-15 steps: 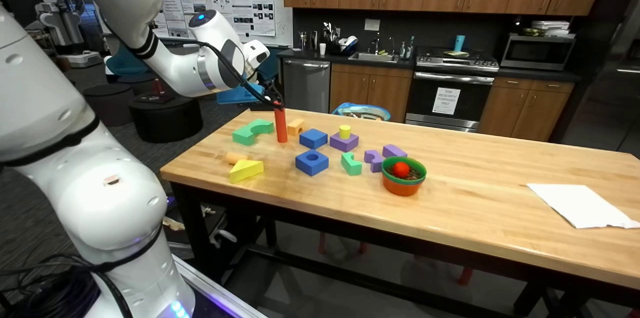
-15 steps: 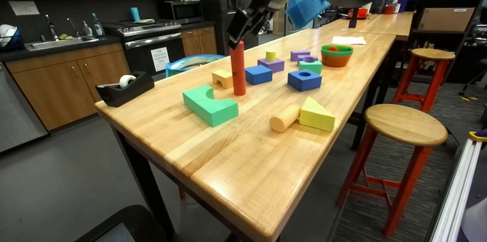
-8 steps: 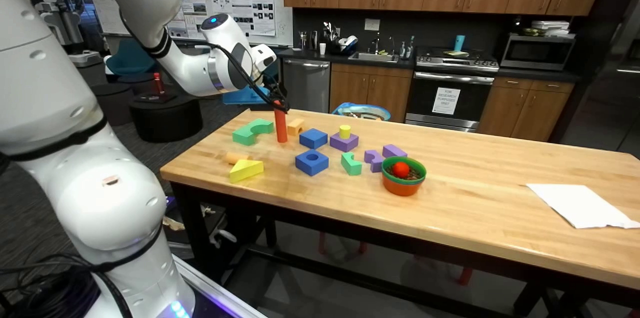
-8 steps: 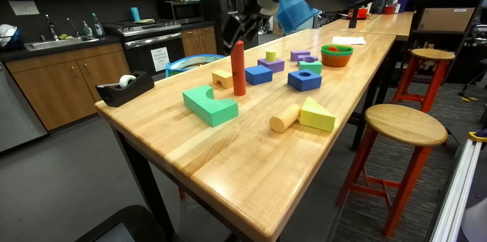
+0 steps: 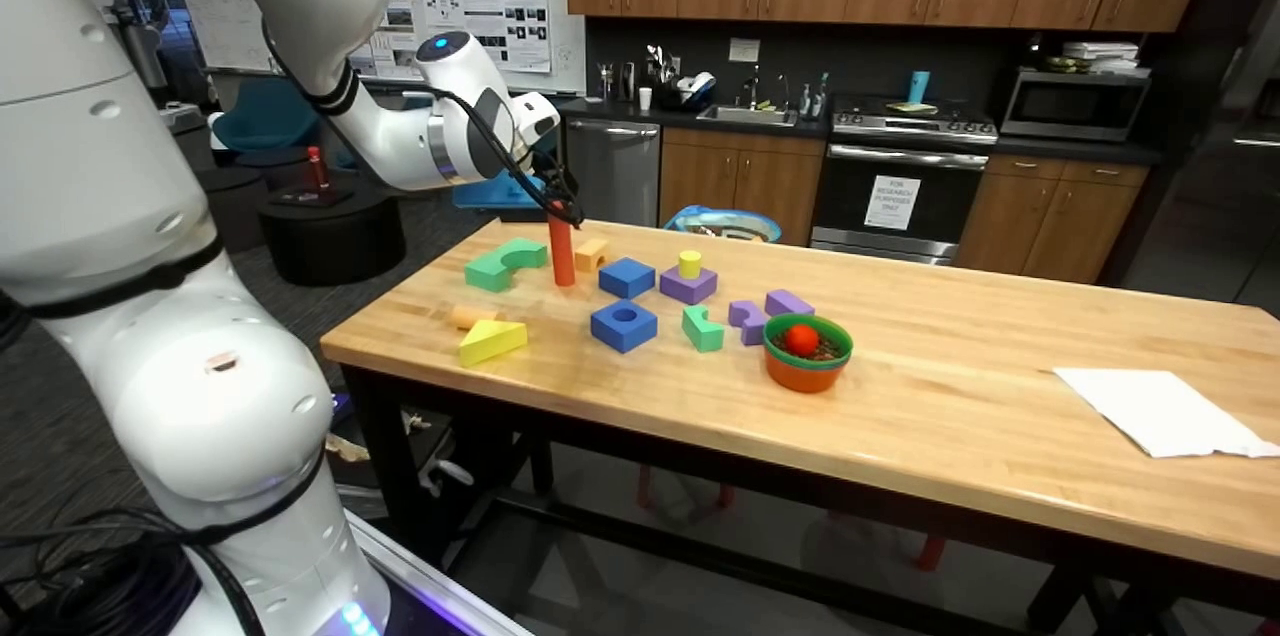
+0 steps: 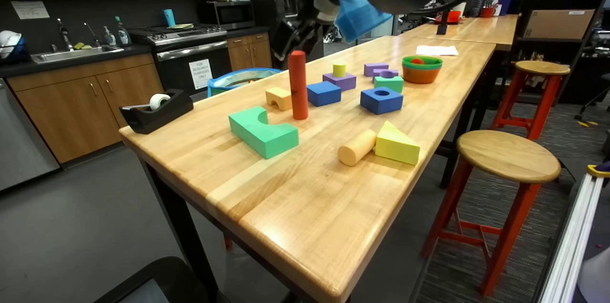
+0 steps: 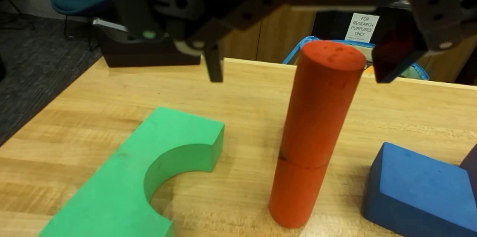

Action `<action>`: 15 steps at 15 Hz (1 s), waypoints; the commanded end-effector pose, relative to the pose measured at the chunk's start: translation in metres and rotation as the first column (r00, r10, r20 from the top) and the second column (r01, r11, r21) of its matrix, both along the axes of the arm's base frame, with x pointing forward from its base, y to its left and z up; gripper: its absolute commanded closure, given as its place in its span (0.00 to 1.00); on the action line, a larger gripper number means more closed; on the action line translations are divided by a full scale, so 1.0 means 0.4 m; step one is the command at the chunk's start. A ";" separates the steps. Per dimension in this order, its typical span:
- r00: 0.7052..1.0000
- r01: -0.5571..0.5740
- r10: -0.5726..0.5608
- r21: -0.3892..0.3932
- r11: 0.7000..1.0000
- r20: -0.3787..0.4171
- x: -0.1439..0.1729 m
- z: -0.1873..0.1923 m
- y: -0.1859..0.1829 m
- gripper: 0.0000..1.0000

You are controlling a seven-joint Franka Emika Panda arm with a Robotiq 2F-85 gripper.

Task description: Pick up the blue block on the left, move it to the right and then put the orange cylindrical block in the center of the blue block

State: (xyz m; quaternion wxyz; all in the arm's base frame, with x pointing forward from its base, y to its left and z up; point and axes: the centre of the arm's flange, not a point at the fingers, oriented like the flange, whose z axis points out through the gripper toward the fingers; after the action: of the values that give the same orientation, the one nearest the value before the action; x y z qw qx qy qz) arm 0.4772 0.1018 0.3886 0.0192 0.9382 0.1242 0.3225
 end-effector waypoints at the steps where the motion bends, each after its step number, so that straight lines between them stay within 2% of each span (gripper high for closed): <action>1: 1.000 0.021 -0.021 0.004 1.000 -0.006 0.028 0.007 -0.003 0.00; 9: 0.999 0.041 -0.041 0.002 0.999 -0.020 0.044 0.007 -0.024 0.00; 10: 0.999 0.041 -0.041 0.001 0.999 -0.024 0.045 0.007 -0.026 0.06; 11: 0.999 0.038 -0.038 -0.002 0.999 -0.027 0.045 0.006 -0.026 0.26; 12: 0.999 0.038 -0.038 -0.003 0.999 -0.031 0.045 0.005 -0.027 0.30; 15: 0.998 0.042 -0.042 -0.001 0.999 -0.036 0.045 0.002 -0.030 0.55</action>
State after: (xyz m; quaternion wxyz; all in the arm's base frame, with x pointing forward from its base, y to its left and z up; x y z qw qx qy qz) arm 0.4889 0.0913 0.3876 0.0226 0.9441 0.1109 0.3096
